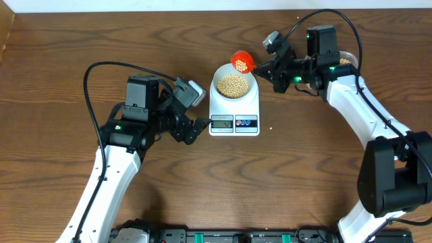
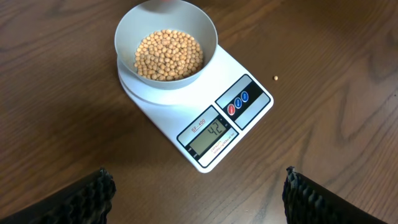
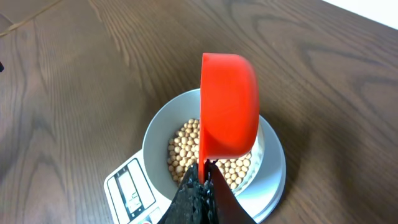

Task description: Scoop item into bowl and weigh 50g on scale

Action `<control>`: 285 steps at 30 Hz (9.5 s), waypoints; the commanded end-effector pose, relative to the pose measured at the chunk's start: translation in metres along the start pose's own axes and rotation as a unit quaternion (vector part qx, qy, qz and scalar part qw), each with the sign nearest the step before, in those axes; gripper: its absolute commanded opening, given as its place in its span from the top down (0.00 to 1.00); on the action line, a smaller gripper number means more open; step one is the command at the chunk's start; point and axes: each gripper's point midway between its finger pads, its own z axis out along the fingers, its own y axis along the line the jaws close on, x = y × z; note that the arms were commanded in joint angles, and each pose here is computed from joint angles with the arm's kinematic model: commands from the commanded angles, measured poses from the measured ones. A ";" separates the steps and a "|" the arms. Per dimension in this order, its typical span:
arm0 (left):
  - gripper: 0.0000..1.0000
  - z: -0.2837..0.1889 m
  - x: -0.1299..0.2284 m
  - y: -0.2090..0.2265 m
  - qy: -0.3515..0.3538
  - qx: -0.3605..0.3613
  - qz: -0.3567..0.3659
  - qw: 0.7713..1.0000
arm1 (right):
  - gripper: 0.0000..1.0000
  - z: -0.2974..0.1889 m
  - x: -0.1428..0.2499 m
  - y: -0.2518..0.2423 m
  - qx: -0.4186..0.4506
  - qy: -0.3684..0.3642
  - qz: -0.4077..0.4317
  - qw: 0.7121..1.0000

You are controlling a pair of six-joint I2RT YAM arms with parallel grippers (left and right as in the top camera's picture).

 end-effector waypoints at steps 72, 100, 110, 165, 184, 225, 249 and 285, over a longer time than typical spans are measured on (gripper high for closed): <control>0.11 -0.001 0.001 -0.001 -0.002 0.001 -0.003 1.000 | 0.99 0.013 0.013 0.008 0.012 0.042 -0.111 0.993; 0.11 -0.001 0.001 -0.001 -0.002 0.001 -0.003 1.000 | 0.99 0.014 0.013 0.008 0.017 0.041 -0.028 0.999; 0.11 -0.001 0.001 -0.001 -0.002 0.001 -0.003 1.000 | 0.99 0.014 0.013 0.008 0.017 0.041 -0.029 0.999; 0.11 -0.001 0.001 -0.001 -0.002 0.001 -0.003 1.000 | 0.99 -0.166 0.067 -0.118 0.404 0.119 0.184 0.888; 0.11 -0.001 0.001 -0.001 -0.002 0.001 -0.003 1.000 | 0.99 -0.125 0.122 -0.130 0.351 0.157 0.255 0.887; 0.11 -0.001 0.001 -0.001 -0.002 0.001 -0.003 1.000 | 0.99 -0.150 0.119 -0.142 0.306 0.100 0.272 0.907; 0.11 -0.001 0.001 -0.001 -0.002 0.001 -0.003 1.000 | 0.99 -0.166 0.036 -0.116 0.238 -0.048 0.290 0.926; 0.11 -0.001 0.001 -0.001 -0.002 0.001 -0.003 1.000 | 0.99 -0.043 -0.020 0.004 0.061 -0.010 0.166 0.984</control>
